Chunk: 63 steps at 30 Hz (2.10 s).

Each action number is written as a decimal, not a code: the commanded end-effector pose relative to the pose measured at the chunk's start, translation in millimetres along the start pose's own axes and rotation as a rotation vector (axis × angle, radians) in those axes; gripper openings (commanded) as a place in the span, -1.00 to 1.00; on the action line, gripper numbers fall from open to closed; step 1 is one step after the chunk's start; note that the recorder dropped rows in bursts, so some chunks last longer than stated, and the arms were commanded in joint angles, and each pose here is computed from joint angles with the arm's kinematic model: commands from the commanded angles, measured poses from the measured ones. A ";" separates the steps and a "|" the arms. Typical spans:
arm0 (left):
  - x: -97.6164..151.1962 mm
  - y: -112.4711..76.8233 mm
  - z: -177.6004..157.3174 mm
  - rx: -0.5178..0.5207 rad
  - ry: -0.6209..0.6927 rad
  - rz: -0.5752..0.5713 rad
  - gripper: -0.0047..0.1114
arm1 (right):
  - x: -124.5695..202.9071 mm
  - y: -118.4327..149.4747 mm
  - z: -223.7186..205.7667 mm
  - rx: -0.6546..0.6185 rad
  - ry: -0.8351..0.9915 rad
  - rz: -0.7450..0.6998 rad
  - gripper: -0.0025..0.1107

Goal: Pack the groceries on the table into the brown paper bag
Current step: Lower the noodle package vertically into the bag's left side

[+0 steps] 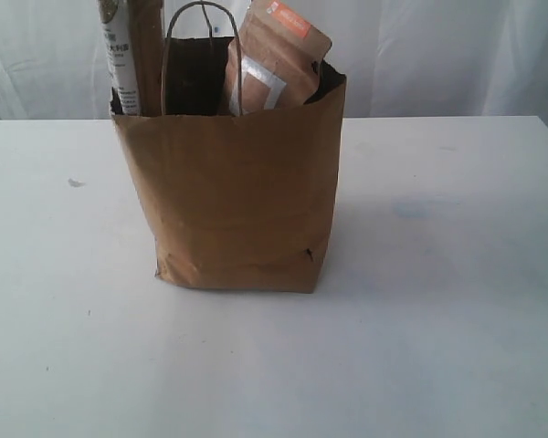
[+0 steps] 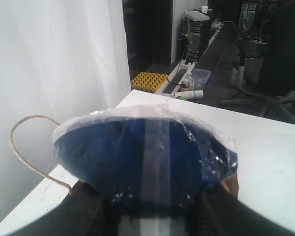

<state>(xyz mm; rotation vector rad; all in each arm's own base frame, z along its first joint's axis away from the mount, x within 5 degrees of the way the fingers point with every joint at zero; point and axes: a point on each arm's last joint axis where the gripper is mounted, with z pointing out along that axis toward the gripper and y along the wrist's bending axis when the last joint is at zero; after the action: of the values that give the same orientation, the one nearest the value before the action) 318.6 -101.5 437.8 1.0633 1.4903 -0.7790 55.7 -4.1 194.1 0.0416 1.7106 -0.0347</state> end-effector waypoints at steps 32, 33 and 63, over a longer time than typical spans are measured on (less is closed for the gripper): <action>41.1 10.2 20.4 0.133 0.055 -0.135 -0.92 | 0.9 -0.2 0.0 0.003 -0.007 0.001 0.00; 40.6 10.2 20.4 0.134 0.051 -0.137 -0.92 | 0.9 -0.2 0.0 0.003 -0.007 0.001 0.00; 37.1 7.7 20.1 0.164 0.015 -0.146 -0.92 | 0.9 -0.2 0.0 0.003 -0.007 0.015 0.00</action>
<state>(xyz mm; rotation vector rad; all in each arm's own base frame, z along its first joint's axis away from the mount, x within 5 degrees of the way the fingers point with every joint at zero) 342.6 -105.1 386.4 1.1185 1.6124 -0.8971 55.7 -4.1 194.1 0.0540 1.7102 -0.0239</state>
